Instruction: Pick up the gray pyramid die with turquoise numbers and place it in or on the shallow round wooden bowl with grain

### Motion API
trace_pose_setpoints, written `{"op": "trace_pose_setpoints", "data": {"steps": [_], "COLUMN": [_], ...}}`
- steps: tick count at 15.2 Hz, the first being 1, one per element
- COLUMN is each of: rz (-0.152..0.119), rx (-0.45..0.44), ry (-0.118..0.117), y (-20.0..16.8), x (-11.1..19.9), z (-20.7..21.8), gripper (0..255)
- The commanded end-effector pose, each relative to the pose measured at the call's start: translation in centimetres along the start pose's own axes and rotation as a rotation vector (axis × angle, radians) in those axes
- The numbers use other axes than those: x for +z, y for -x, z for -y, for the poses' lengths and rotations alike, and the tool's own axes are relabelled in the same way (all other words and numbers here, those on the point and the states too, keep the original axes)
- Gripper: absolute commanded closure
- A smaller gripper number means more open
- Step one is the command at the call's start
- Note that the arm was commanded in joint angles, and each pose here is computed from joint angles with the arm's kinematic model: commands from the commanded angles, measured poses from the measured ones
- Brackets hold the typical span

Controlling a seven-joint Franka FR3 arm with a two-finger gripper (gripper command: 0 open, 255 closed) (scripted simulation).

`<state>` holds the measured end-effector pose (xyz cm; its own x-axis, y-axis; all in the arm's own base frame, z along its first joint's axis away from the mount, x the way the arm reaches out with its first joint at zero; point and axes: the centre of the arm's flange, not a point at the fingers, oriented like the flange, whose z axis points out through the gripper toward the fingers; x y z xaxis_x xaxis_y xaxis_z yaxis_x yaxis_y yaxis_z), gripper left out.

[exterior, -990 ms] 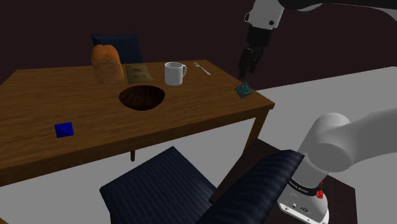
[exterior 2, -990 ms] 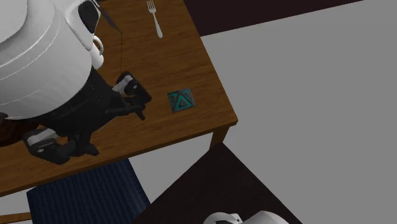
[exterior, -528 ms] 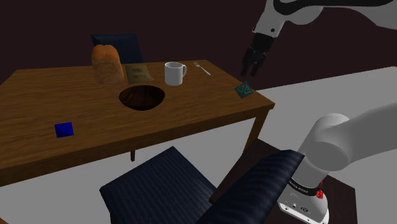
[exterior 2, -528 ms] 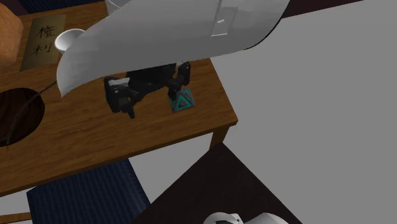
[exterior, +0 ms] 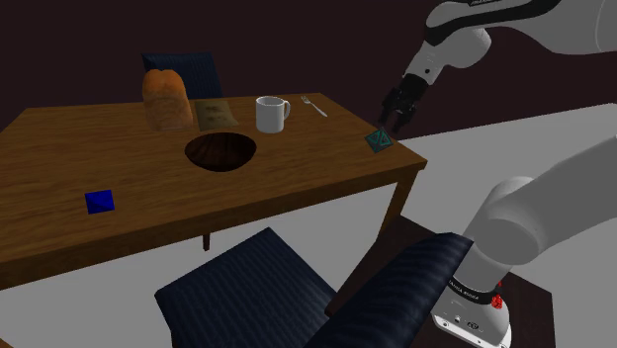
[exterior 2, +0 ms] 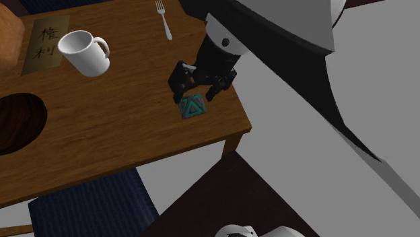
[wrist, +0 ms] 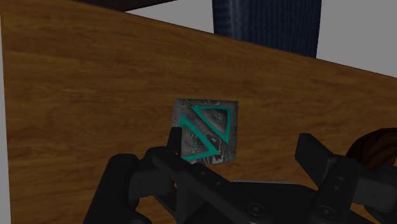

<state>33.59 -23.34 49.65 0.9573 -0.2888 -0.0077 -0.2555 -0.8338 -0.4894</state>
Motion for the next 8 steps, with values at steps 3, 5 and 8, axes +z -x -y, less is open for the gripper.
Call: {"op": "trace_pose_setpoints", "data": {"steps": [3,5,8], "rz": [-0.009,-0.009,-0.009], "rx": [0.047,0.047,0.047], "ry": [-0.071,-0.071,-0.071], "y": [-0.7,-0.7,-0.7], "x": [1.2,2.2,3.8], "z": [-3.8,-3.7,-3.6], "gripper": [0,0,0]}}
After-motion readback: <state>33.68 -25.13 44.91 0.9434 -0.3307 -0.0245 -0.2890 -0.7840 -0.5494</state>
